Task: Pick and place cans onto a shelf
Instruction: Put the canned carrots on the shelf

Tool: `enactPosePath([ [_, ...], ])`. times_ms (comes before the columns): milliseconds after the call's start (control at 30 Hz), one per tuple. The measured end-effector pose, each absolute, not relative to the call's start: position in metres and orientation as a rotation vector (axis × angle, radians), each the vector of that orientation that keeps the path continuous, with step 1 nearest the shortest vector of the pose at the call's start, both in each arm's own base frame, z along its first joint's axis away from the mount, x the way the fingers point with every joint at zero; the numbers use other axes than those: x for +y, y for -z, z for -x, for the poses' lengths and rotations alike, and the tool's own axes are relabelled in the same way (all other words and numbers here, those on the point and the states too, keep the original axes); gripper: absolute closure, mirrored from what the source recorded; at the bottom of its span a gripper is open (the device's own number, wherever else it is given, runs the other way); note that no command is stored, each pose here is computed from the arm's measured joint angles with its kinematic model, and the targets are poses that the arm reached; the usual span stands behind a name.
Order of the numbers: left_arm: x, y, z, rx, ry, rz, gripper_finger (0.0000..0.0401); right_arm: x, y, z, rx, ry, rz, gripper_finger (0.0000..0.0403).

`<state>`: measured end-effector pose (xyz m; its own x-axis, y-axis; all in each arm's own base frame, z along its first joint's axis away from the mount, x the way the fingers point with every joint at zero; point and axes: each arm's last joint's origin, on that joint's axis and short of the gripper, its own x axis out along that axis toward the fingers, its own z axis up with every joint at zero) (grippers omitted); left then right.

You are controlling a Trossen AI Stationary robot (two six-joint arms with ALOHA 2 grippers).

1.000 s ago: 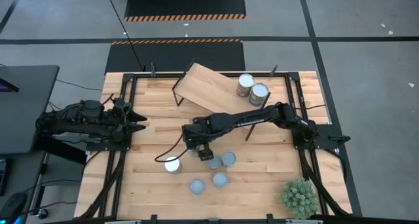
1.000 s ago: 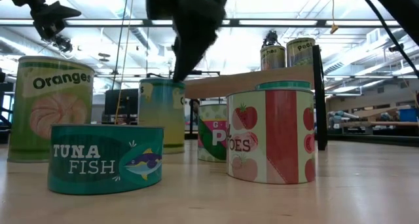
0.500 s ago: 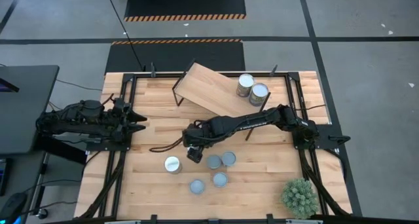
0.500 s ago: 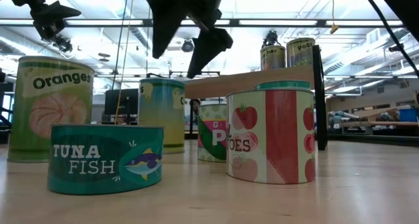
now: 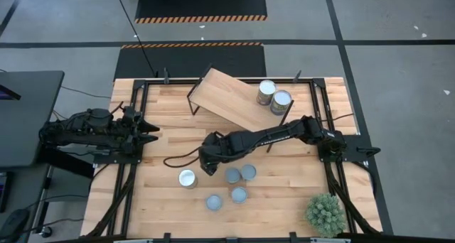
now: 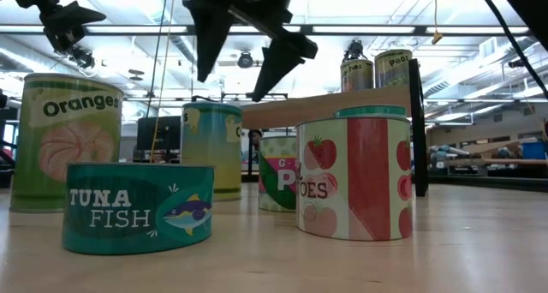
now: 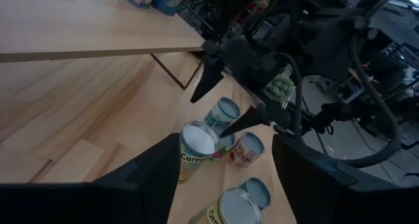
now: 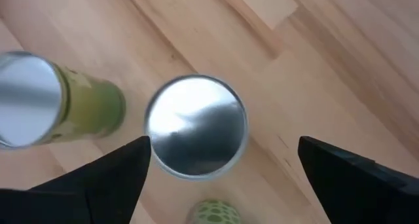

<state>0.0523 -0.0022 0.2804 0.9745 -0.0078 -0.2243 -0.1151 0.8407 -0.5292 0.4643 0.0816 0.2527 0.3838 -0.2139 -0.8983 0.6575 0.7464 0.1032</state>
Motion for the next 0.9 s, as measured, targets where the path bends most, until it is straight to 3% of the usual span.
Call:
enactPosePath([
  [433,-0.002,-0.280,-0.052,0.223,-0.057,0.571,0.0154,0.059,-0.241,-0.466,1.129,0.574,-0.497,0.0152],
  [900,-0.002,-0.280,-0.052,0.224,-0.057,0.570,0.0154,0.058,-0.228,-0.465,1.164,0.556,-0.518,0.0210],
])
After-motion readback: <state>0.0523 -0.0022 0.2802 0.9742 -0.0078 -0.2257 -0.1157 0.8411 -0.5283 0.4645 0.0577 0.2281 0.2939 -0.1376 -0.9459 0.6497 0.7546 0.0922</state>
